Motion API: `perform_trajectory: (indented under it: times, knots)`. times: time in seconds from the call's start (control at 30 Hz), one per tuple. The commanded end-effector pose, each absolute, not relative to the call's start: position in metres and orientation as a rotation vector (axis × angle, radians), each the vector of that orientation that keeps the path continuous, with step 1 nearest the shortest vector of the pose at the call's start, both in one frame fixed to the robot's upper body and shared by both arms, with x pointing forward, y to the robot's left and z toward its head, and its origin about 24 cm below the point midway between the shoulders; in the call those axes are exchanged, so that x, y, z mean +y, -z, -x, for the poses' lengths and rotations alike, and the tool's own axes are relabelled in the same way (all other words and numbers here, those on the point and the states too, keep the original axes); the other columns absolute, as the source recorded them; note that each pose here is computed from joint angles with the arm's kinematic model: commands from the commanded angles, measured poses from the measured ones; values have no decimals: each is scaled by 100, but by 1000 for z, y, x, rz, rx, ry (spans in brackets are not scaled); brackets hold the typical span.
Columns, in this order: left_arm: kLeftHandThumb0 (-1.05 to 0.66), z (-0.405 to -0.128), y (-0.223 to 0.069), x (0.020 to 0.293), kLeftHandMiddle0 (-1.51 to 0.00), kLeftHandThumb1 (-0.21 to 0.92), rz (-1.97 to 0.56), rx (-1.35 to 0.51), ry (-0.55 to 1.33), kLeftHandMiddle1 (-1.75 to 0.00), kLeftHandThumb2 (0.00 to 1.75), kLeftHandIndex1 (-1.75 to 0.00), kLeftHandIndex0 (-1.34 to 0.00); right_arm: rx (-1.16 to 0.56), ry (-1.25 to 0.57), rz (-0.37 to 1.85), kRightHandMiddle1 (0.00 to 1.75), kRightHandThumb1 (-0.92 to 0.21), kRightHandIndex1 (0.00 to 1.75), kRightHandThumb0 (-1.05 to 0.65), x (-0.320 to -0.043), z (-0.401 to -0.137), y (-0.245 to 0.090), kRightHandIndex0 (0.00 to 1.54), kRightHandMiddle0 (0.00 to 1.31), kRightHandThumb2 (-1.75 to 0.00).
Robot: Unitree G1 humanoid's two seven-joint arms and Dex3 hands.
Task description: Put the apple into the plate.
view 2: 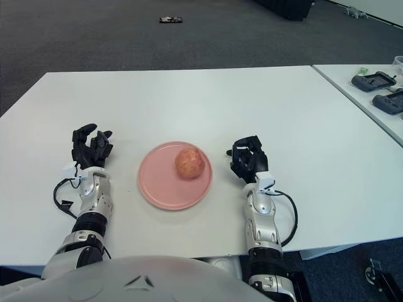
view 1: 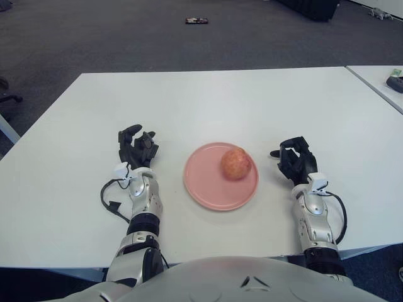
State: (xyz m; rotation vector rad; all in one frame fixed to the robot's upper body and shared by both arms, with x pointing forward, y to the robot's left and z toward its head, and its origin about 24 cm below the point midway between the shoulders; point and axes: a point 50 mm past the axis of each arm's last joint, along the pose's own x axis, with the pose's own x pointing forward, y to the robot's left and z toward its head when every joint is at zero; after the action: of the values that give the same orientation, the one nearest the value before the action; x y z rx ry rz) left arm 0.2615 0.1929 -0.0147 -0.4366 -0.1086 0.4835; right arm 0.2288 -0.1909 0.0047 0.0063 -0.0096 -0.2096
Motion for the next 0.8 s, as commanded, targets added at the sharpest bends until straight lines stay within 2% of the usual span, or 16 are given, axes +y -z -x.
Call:
perform_trajectory:
  times: [0.0, 0.4, 0.57, 0.67, 0.77]
  knots:
    - [-1, -251, 25, 194, -54, 48, 401, -72, -483, -153, 107, -175, -37, -32, 212, -21, 175, -81, 123, -36, -192, -233, -8, 48, 25, -68]
    - [-1, -245, 26, 191, -50, 49, 232, -60, -359, -162, 108, -175, -32, -28, 211, -23, 175, -81, 123, -36, -191, -234, -8, 48, 25, -68]
    - [-1, -244, 25, 189, -50, 47, 149, -53, -291, -168, 114, -175, -32, -26, 211, -21, 175, -81, 123, -36, -190, -234, -8, 49, 25, -68]
    - [-1, -242, 23, 188, -52, 42, 119, -61, -253, -172, 121, -175, -34, -28, 211, -22, 175, -80, 123, -36, -189, -234, -8, 49, 26, -70]
    - [-1, -241, 21, 186, -64, 26, 69, -72, -164, -174, 139, -175, -44, -32, 210, -20, 175, -78, 123, -36, -189, -234, -9, 49, 27, -72]
